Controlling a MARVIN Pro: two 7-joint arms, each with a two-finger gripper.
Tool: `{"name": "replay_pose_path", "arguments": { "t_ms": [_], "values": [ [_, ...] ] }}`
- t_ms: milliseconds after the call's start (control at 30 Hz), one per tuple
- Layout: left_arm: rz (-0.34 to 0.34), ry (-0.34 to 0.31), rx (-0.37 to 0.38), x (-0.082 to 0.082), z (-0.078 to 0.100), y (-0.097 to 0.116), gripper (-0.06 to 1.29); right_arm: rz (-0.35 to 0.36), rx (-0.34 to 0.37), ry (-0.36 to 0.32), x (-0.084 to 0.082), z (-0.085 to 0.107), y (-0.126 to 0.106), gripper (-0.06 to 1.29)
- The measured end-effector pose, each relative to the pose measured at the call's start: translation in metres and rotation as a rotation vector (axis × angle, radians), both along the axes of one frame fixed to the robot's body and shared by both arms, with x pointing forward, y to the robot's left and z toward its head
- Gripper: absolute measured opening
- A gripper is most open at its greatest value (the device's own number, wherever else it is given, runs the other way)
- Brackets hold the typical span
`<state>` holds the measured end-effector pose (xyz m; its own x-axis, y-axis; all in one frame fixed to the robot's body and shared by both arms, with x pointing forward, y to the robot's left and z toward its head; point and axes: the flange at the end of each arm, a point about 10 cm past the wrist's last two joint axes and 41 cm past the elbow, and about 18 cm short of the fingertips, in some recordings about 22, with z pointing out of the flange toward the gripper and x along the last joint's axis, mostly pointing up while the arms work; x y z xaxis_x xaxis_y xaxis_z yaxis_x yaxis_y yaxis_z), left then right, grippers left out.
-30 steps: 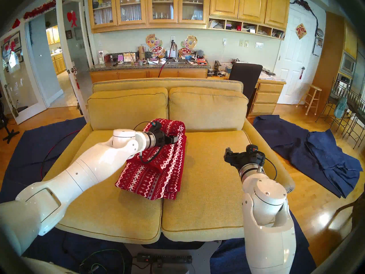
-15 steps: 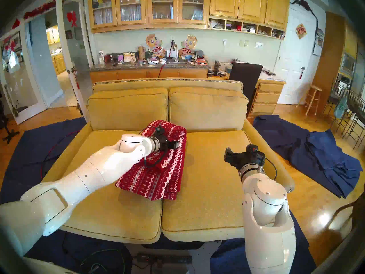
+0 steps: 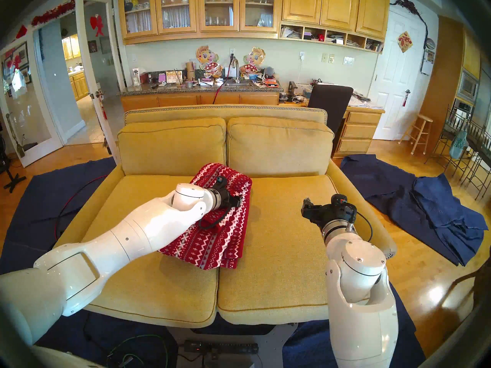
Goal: Fold the blanket in half twice
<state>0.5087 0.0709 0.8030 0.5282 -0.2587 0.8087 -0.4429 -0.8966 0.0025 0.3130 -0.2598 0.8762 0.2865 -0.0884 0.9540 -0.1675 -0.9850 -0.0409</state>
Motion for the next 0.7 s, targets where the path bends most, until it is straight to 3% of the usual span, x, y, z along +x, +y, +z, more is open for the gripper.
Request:
{"name": "replay_pose_path", "arguments": {
  "t_ms": [700],
  "values": [
    [0.021, 0.027, -0.018, 0.013, -0.020, 0.001, 1.21, 0.000, 0.000, 0.001, 0.000, 0.000, 0.000, 1.24]
  ]
}}
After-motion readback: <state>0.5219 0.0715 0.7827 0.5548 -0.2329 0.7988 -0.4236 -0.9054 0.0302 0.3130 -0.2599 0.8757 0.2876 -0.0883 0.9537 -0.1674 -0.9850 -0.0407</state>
